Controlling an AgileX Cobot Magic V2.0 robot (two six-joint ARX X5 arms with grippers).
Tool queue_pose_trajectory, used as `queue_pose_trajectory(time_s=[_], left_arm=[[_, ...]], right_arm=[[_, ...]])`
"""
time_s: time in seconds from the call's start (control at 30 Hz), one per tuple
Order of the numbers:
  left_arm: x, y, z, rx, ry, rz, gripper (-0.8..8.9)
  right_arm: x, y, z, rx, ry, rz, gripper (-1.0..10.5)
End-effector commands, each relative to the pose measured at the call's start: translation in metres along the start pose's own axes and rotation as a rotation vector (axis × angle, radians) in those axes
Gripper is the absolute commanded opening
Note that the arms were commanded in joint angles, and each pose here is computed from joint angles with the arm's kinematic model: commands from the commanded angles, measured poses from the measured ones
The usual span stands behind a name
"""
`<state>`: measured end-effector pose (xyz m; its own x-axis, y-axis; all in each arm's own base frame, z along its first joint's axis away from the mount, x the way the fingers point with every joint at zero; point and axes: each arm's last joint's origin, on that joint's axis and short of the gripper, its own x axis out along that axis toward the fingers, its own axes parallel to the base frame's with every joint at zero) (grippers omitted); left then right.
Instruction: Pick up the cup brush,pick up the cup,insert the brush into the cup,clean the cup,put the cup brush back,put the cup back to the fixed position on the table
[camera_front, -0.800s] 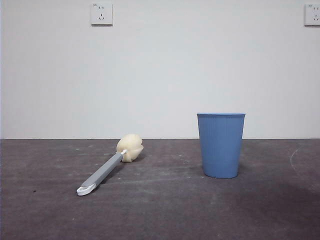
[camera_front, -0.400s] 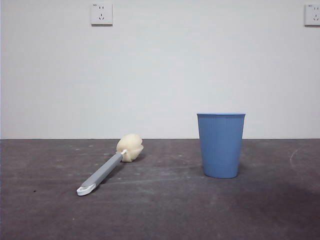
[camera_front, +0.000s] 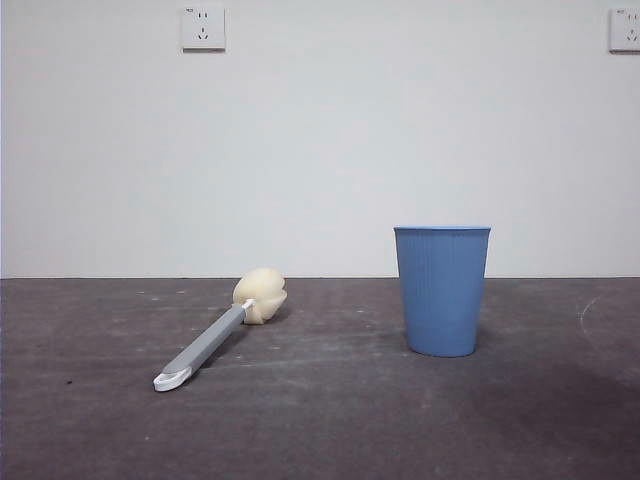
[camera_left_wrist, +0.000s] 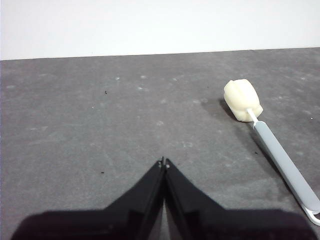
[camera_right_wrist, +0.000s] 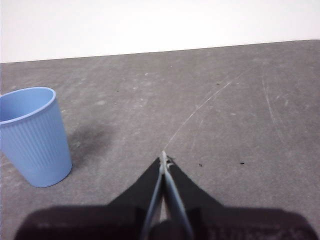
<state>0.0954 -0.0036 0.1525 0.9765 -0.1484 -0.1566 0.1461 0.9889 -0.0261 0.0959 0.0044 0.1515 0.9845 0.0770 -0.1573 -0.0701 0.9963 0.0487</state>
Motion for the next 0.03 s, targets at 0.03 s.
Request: queue_pose_trajectory(time_s=[0.03], left_arm=[[0.0013,0.0006,-0.0040,-0.005,0.006,0.005,-0.04]], right_arm=[[0.0007,-0.0001,-0.0040,0.011,0.021,0.001,0.0]])
